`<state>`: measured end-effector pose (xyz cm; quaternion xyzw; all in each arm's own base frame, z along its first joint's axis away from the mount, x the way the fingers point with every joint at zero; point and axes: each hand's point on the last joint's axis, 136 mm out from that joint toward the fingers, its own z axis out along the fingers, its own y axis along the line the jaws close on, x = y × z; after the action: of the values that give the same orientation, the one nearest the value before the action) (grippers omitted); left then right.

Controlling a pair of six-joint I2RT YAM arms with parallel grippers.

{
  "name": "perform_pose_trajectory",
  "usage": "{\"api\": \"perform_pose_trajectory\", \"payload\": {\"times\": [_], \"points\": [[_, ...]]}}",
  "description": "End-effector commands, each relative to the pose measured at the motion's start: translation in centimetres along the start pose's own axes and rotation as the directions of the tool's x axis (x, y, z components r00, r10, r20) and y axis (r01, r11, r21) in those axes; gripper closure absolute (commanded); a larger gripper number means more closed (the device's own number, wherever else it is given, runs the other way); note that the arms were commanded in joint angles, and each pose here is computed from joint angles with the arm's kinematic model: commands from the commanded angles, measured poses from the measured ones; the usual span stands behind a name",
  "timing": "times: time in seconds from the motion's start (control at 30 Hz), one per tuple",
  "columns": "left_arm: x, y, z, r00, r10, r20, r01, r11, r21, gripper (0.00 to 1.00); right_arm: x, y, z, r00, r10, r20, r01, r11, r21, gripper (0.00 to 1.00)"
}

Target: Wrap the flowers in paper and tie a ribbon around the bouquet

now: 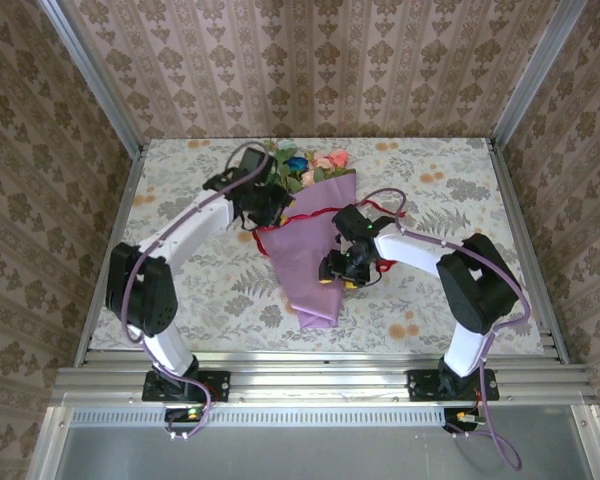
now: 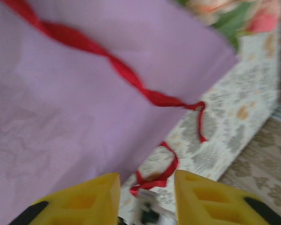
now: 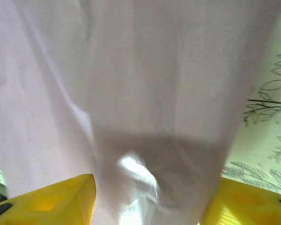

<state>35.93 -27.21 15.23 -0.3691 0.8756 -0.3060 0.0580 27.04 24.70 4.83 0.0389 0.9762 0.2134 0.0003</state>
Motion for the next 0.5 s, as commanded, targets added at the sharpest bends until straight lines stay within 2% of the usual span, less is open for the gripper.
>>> {"api": "perform_pose_trajectory", "payload": {"times": [0.0,0.1,0.2,0.33,0.47], "points": [[3.9,0.3,3.0,0.989,-0.002,-0.150,0.004,1.000,0.008,0.71,-0.4,-0.1,-2.7,0.999,-0.010,0.048,0.008,0.999,0.050,0.41],[5.5,4.0,5.1,0.981,-0.024,-0.193,0.010,0.997,-0.073,0.74,-1.0,-0.7,-4.4,0.997,0.004,0.081,-0.011,0.996,0.086,0.41],[4.9,7.0,5.8,0.987,-0.014,-0.162,-0.007,0.991,-0.132,0.76,-2.5,-2.7,-6.8,0.985,0.063,0.163,-0.084,0.989,0.121,0.41],[4.6,8.2,5.8,0.990,0.008,-0.141,-0.029,0.989,-0.147,0.78,-6.0,-6.3,-8.7,0.934,0.248,0.256,-0.280,0.955,0.097,0.44],[4.3,8.5,5.3,0.991,0.000,-0.130,-0.019,0.989,-0.143,0.76,-10.5,-9.5,-9.0,0.847,0.422,0.325,-0.478,0.871,0.114,0.49]]}}
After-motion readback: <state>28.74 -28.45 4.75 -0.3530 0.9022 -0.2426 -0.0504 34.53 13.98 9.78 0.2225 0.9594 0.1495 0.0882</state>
